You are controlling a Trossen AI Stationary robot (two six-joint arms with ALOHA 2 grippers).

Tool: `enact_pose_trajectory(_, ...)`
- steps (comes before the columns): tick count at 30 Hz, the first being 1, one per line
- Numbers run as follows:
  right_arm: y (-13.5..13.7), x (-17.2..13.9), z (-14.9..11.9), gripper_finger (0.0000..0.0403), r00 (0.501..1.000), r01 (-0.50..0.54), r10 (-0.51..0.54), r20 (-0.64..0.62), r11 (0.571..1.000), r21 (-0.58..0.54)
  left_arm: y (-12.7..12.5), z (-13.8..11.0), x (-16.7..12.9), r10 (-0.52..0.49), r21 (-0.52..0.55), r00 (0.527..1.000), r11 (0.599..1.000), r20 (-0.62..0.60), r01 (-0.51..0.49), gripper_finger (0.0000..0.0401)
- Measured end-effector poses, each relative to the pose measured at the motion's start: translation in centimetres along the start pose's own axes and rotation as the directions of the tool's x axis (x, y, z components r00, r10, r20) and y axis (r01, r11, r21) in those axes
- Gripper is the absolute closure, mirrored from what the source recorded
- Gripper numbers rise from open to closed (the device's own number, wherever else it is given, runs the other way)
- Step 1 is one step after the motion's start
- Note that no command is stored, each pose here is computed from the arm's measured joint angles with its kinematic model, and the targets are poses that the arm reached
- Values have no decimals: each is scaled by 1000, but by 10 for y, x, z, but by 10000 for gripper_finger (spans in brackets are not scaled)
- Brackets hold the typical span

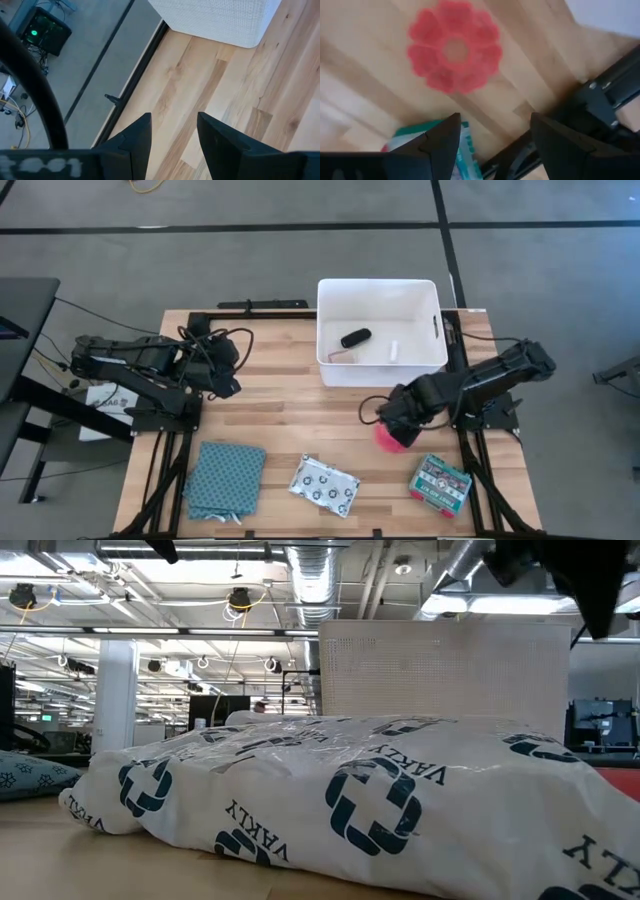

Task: Pick & place medical supplies in basket/bin
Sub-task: Put the pink pill organizer in the white bin

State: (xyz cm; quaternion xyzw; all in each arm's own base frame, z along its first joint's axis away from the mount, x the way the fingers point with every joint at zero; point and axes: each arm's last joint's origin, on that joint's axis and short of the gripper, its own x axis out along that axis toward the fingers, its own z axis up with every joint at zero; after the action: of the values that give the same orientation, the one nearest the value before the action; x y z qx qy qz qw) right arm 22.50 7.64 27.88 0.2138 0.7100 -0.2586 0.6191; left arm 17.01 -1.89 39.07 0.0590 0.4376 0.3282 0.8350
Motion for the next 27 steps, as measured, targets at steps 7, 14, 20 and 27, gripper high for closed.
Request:
enact_pose_trajectory(7,0,54,4,168,997,-77,77,-15,996,-44,-1,1,0,-4,-8,1000,1000,8,4,253)
enact_pose_trajectory(14,-6,82,20,168,998,61,-61,19,998,-3,-1,2,0,-16,-17,1000,1000,15,16,253)
enact_pose_trajectory(20,-1,95,35,168,998,60,-60,6,994,-96,-2,2,0,-24,-15,1000,1000,12,24,253)
enact_pose_trajectory(27,8,117,45,168,993,75,-92,-75,976,-205,-2,2,0,-29,-12,1000,1000,9,29,253)
